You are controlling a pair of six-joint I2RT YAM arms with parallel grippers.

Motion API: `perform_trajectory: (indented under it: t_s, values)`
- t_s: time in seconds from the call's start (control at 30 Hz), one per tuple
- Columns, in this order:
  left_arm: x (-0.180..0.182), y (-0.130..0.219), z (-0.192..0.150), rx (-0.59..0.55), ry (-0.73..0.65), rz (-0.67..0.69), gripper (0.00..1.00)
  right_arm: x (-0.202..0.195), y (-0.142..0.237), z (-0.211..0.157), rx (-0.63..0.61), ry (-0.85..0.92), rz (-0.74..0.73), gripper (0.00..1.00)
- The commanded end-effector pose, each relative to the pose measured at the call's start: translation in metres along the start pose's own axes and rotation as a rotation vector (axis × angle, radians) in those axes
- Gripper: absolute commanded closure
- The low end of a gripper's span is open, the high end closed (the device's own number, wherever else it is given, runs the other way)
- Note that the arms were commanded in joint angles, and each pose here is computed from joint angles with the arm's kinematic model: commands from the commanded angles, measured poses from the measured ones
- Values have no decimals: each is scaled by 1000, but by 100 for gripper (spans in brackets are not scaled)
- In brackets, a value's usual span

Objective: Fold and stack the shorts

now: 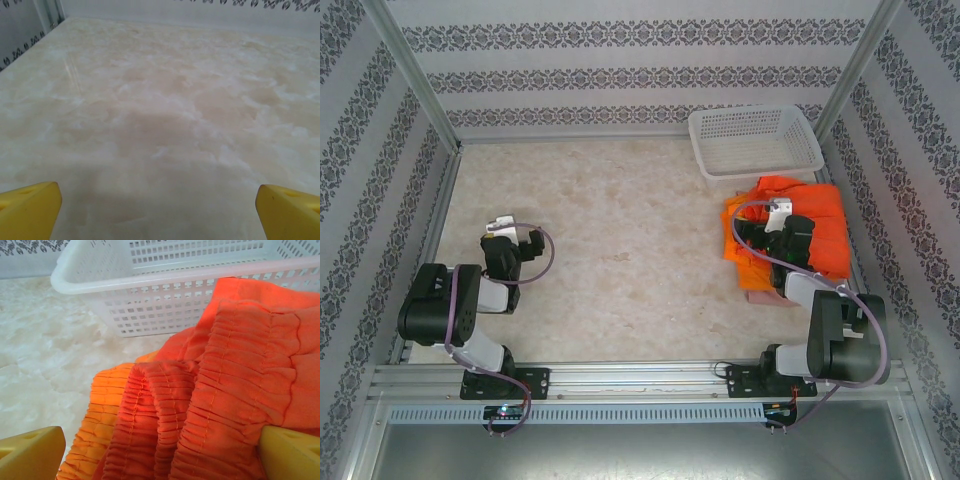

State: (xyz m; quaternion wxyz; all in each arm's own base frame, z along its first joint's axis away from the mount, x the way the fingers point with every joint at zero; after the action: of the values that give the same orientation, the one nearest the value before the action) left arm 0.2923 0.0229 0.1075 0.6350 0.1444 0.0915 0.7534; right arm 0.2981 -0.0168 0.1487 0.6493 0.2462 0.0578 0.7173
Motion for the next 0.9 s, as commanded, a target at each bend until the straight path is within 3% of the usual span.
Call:
perform_trajectory:
  t_s: [0.0,0.1,0.2,0.27,0.33,0.87]
  values:
    - [-3,-3,12,-46,-25,-13,0,2,-2,11,-59,-19,50,2]
    - [-3,-2,12,-62,-27,-13,0,2,-9,2,-139,-19,54,2]
    - [-2,-1,12,-72,-24,-11,0,16,-20,-9,-72,69,-7,2]
    - [-2,0,12,-73,-22,-9,0,11,-20,-12,-158,47,-17,2]
    - [-2,-2,13,-71,-26,-12,0,11,-20,-12,-105,48,-35,2]
    - [-7,-8,14,-35,-45,-50,0,13,-22,-11,-121,64,-96,2]
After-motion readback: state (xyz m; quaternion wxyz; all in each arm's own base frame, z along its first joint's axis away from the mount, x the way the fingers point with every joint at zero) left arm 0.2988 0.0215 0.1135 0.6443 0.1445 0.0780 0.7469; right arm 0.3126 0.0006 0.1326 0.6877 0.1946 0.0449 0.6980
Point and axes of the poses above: each hand's point on the last joint's axis, 136 mm out from that joint toward the fingers, its own y axis back along the fingers, its own x axis along the line the jaws close on, z = x × y, the point moved 9 cm from there along y, back along the fingers, and after that the axes turned 9 degrees about -y, right-handed, at the moved point
